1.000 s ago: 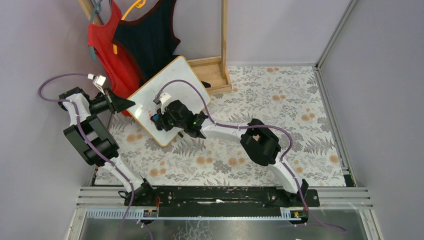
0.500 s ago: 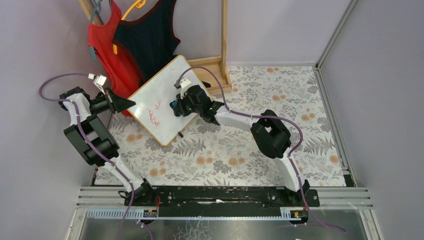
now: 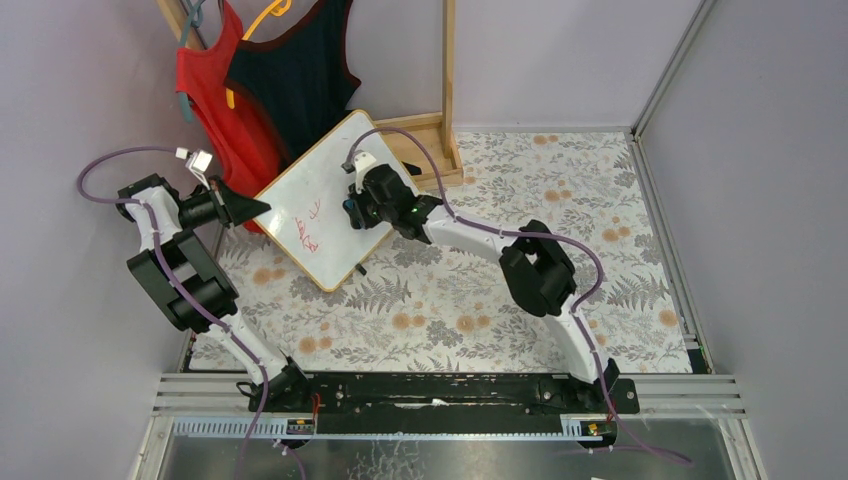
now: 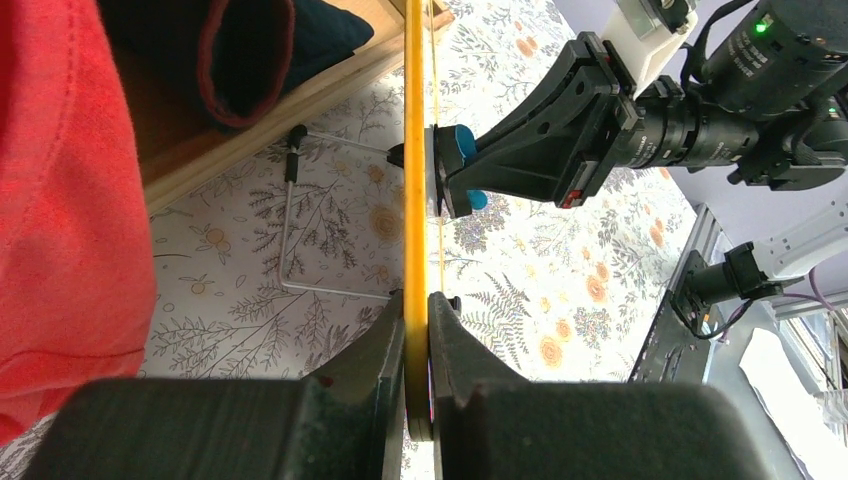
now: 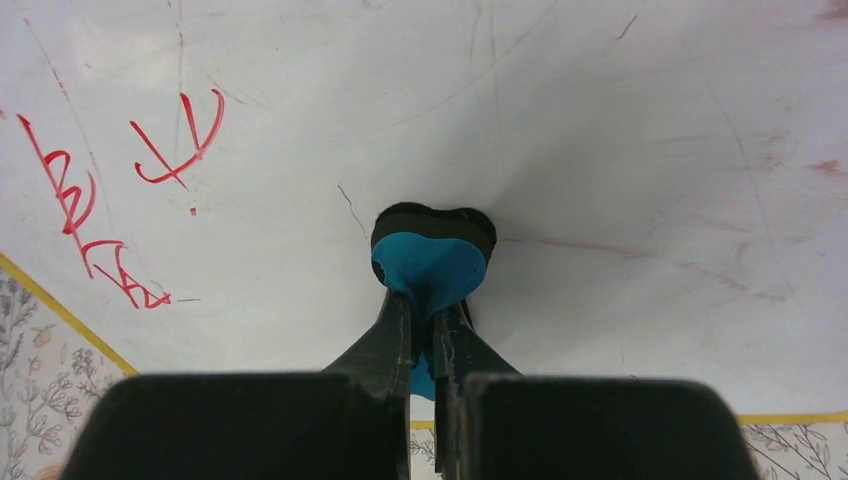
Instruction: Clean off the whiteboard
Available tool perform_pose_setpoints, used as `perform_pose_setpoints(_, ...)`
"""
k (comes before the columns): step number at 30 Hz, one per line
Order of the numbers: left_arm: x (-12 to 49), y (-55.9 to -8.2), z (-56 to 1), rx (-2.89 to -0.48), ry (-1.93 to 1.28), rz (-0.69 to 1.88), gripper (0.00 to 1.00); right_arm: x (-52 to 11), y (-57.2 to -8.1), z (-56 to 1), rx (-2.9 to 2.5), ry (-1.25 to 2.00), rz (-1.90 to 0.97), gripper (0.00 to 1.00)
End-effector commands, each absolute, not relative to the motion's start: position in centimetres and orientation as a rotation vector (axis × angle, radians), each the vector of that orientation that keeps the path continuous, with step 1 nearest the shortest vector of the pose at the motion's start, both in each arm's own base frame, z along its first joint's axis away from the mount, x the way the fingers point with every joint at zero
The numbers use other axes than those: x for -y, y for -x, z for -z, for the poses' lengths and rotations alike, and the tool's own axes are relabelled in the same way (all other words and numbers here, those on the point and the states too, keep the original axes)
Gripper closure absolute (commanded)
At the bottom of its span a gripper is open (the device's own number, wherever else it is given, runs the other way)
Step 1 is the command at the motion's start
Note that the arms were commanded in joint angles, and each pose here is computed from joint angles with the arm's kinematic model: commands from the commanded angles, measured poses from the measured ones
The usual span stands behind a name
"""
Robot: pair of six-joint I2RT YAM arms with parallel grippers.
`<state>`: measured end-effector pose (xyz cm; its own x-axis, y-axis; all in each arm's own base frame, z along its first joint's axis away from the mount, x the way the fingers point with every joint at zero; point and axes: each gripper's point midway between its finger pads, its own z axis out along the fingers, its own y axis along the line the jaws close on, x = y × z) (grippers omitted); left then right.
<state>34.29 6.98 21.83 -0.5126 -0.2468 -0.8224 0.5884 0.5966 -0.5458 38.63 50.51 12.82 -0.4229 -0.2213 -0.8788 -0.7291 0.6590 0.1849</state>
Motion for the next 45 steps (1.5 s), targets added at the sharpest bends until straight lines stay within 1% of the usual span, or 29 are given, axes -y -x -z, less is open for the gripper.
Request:
perform_pose_setpoints(1, -6.6, -33.6, -20.2, -1.913, -0.352, 1.009, 1.00, -56.2, -36.7, -15.4, -1.848, 0.776, -0.753, 1.00)
perform_pose_setpoints(8, -6.6, -33.6, -20.2, -1.914, -0.356, 1.004, 1.00, -60.8, -32.9, -16.2, -1.815, 0.836, -0.847, 1.00)
perform_pose_setpoints(13, -6.6, -33.6, -20.3, -1.910, -0.355, 1.007, 1.00, -61.8, -31.4, -16.4, -1.806, 0.852, -0.883, 1.00)
perform_pose_setpoints(16, -6.5, -33.6, -20.3, -1.912, -0.356, 1.009, 1.00, -61.7, -31.6, -15.8, -1.805, 0.858, -0.858, 1.00)
perform_pose_setpoints(22, -6.4, -33.5, -20.3, -1.923, -0.357, 1.005, 1.00, -60.2, -34.5, -15.0, -1.816, 0.838, -0.765, 1.00)
perform_pose_setpoints(29, -6.6, -33.6, -21.0, -1.929, -0.362, 0.987, 1.00, -56.4, -39.2, -15.5, -1.834, 0.764, -0.677, 1.00)
perform_pose_setpoints(45, -5.8, -34.0, -23.7, -1.938, -0.397, 0.951, 1.00, -49.9, -45.9, -17.5, -1.820, 0.641, -0.525, 1.00)
